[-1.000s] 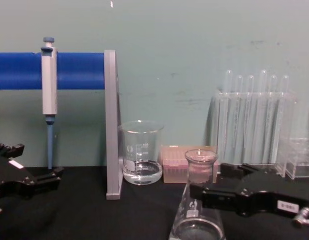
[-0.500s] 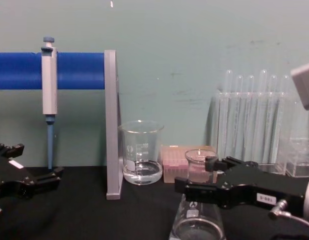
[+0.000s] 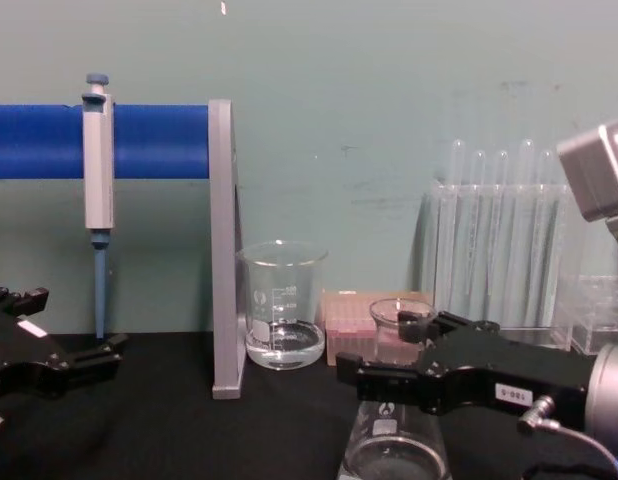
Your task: Grasp the erlenmeyer flask with one hand, shake it three times, then place it back.
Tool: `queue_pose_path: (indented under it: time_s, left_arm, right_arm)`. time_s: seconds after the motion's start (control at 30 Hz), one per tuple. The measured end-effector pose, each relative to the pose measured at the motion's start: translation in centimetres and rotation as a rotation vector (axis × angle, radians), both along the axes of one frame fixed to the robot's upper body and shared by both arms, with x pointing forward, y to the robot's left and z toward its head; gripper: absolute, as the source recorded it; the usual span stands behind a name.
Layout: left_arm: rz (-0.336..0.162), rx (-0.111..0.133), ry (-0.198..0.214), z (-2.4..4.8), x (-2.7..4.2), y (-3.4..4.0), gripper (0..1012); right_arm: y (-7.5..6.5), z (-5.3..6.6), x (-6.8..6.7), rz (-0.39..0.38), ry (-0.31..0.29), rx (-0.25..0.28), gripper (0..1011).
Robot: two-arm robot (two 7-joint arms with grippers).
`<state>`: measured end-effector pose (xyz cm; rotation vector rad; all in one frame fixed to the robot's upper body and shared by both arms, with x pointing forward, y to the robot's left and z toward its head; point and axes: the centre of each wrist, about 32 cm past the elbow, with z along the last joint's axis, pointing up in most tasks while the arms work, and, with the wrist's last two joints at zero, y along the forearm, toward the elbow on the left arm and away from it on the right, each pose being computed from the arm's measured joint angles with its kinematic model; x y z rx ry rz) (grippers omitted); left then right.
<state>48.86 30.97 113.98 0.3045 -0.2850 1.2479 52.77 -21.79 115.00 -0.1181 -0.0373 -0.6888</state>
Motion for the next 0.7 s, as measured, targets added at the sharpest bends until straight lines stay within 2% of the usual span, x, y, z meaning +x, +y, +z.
queue_pose_path:
  time_s: [0.57,0.7]
  left_arm:
    - [0.000,0.000,0.000,0.00,0.00,0.00,1001]
    - [0.000,0.000,0.000,0.00,0.00,0.00,1001]
  right_arm:
    - [0.05,0.05,0.07,0.000,-0.006,-0.006,1000]
    - [0.03,0.05,0.06,-0.001,-0.006,-0.005,924]
